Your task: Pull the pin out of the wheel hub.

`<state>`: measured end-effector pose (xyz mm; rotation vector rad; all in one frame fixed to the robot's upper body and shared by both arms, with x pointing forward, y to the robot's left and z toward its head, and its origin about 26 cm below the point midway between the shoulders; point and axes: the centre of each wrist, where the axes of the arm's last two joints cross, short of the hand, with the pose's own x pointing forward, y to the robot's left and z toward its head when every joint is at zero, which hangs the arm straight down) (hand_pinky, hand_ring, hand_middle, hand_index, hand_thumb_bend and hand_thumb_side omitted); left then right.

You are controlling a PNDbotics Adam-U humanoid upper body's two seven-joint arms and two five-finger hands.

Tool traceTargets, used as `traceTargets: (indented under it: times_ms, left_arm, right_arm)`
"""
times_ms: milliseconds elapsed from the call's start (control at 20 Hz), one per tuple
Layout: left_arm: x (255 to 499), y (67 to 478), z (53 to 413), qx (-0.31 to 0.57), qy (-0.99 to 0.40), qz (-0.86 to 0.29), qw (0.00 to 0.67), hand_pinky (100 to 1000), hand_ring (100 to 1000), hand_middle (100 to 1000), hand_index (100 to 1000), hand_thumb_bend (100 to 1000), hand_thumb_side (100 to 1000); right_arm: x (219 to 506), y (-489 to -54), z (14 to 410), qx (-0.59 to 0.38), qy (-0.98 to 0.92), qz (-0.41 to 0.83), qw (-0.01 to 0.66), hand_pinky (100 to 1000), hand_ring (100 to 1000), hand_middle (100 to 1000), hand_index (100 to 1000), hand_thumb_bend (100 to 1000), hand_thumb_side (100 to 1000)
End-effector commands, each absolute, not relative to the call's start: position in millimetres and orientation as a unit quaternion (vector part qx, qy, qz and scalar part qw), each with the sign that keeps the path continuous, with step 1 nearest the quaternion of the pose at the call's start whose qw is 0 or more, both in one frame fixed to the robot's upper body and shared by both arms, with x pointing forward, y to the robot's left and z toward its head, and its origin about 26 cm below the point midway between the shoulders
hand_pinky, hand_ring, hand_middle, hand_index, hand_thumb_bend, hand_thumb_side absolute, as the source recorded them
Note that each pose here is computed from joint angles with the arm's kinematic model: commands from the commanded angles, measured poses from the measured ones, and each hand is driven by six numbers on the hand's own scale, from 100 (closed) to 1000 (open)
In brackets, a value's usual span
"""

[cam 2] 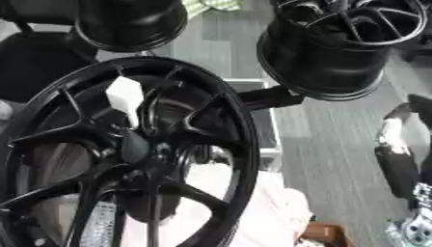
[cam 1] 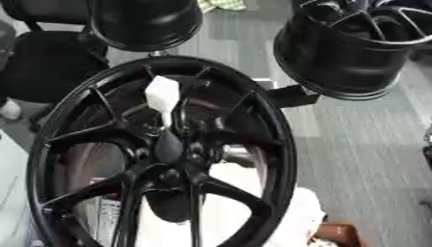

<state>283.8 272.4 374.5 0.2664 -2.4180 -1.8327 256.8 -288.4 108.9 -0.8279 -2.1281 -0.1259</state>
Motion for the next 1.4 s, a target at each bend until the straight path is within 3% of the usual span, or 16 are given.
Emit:
traceTargets:
  times_ms: [50,500,1400]
  left_arm:
    - [276.8,263.5,389.2,0.116,-0.762,-0.636,0.030,784,770,737,837,100,260]
    - [289.0,225.9,405.3,0.145,-0.688,-0.711,-0.012,786,776,745,839,100,246]
    - [365.7,193.4,405.1,0.167,-0.573,-0.802,-0.017,821,816,792,882,100,283]
  right_arm:
    - [255.5,-290.8,116.1,-0.332,-0.853,-0.036,0.401,869,786,603,724,100,468]
    - [254.2,-290.6,114.3,-0.331,-0.852,-0.029,0.404,869,786,603,724,100,469]
    - [255.8,-286.6,115.3,-0.323,-0.855,-0.028,0.406,869,782,598,721,100,483]
